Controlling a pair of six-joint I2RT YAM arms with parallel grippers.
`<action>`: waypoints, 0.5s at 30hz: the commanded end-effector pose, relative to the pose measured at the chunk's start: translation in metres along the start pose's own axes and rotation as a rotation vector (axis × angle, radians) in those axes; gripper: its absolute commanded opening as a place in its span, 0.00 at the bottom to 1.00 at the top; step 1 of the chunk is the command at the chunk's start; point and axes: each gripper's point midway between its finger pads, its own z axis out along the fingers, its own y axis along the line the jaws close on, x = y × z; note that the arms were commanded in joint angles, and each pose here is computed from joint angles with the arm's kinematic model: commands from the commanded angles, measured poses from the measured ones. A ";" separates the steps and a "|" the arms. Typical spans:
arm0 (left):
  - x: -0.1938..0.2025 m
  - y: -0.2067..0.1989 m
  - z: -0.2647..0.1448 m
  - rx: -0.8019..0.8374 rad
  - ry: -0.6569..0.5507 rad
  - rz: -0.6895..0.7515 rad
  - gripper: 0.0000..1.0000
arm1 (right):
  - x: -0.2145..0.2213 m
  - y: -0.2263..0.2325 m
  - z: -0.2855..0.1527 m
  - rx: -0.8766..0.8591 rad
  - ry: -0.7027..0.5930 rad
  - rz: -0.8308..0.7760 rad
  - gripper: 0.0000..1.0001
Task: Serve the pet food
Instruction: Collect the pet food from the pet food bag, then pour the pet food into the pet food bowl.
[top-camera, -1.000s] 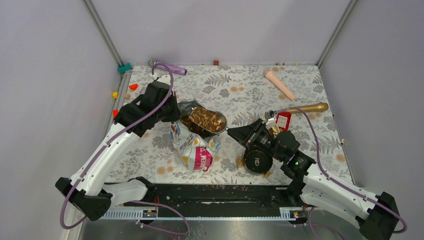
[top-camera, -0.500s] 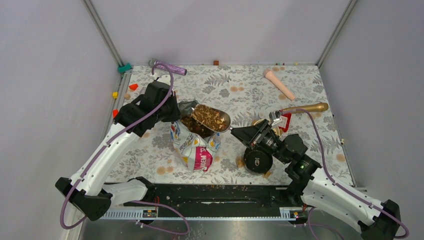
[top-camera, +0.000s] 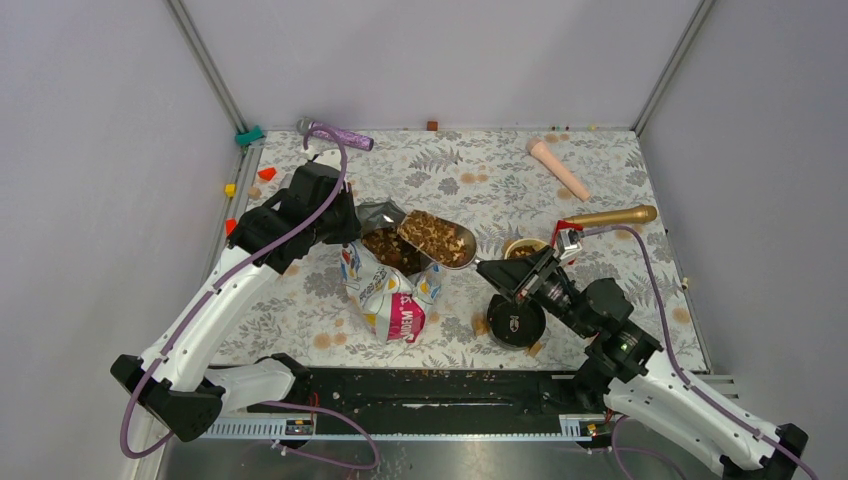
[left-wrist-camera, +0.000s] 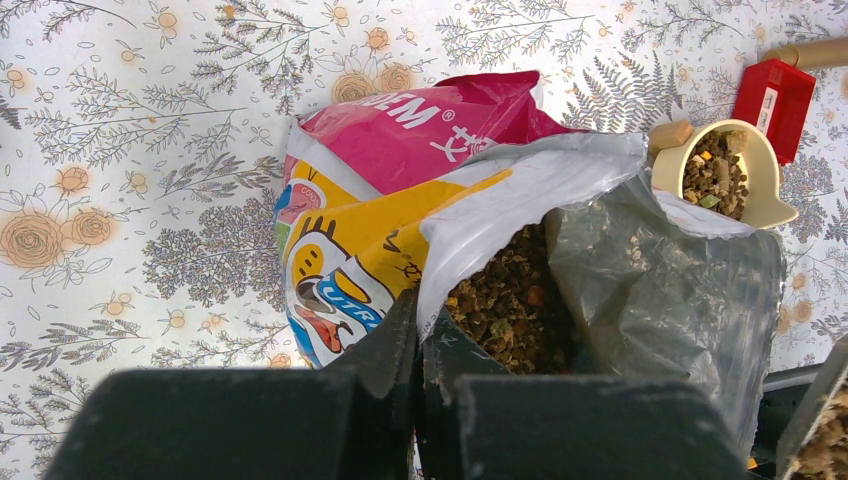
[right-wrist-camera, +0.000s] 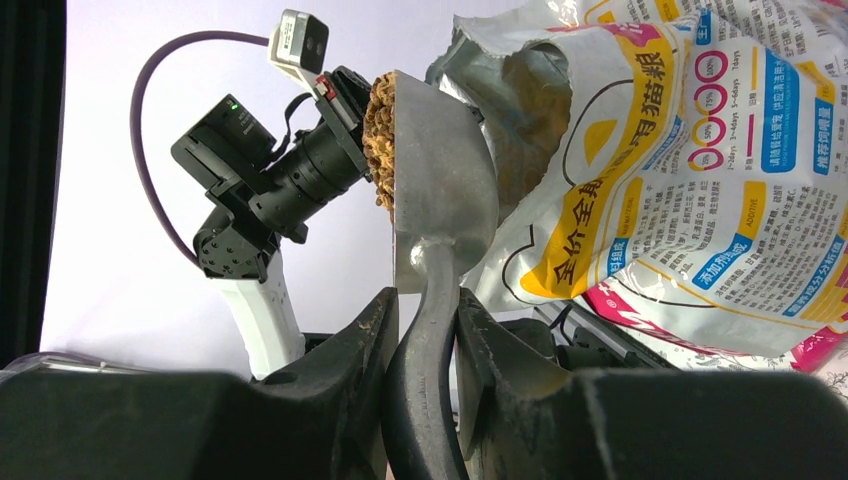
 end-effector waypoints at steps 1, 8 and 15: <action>-0.014 -0.004 0.000 0.018 -0.058 -0.005 0.00 | -0.018 0.045 -0.005 -0.137 -0.079 0.002 0.00; -0.014 -0.004 0.002 0.014 -0.056 -0.005 0.00 | -0.010 0.075 0.008 -0.319 -0.020 0.078 0.00; -0.014 -0.004 0.001 0.016 -0.055 -0.005 0.00 | -0.013 0.071 0.014 -0.314 -0.039 0.085 0.00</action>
